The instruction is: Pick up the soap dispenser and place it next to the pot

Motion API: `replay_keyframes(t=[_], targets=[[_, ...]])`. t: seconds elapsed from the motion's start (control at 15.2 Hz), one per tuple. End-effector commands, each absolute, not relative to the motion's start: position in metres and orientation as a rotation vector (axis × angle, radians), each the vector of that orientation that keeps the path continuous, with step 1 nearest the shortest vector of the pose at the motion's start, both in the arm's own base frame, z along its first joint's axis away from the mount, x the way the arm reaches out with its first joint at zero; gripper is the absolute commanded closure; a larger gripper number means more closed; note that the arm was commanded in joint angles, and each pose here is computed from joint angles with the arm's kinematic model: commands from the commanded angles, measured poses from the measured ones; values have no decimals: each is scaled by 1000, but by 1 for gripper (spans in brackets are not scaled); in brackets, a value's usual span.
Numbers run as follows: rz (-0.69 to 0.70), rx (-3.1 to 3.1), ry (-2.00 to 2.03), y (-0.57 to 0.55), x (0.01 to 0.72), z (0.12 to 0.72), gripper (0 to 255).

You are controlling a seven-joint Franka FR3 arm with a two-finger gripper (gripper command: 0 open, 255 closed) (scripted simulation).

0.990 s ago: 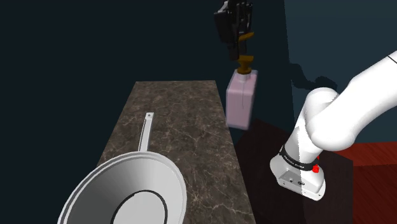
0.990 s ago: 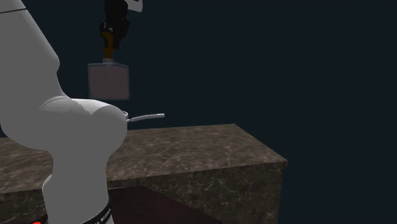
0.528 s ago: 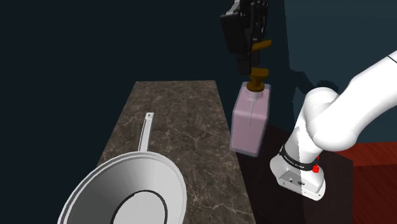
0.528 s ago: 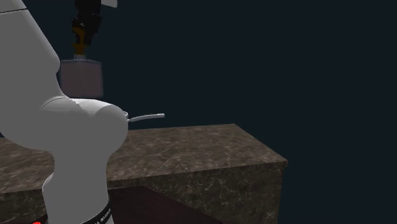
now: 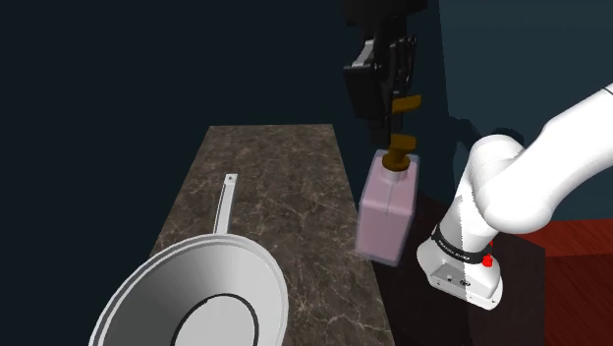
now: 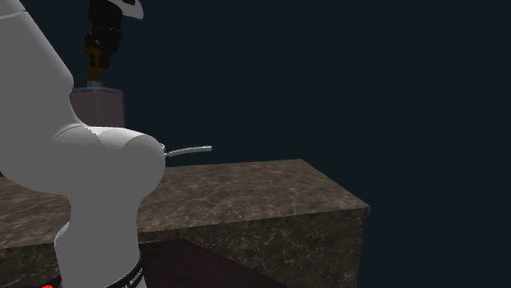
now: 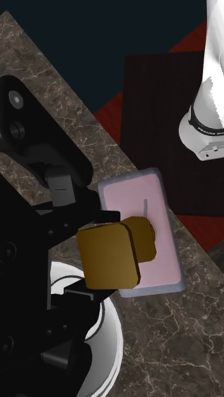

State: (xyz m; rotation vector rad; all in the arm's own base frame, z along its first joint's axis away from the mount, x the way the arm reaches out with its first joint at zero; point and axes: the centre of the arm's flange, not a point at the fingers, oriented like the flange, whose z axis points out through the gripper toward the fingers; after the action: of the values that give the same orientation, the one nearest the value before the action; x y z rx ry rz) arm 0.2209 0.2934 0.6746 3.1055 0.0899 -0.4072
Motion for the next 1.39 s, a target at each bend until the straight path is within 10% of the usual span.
replay_keyframes(t=[0.0, 1.32], targets=[[-407, 3106, 90, 294, 221, 664, 255], [-407, 3106, 90, 294, 221, 558, 255]])
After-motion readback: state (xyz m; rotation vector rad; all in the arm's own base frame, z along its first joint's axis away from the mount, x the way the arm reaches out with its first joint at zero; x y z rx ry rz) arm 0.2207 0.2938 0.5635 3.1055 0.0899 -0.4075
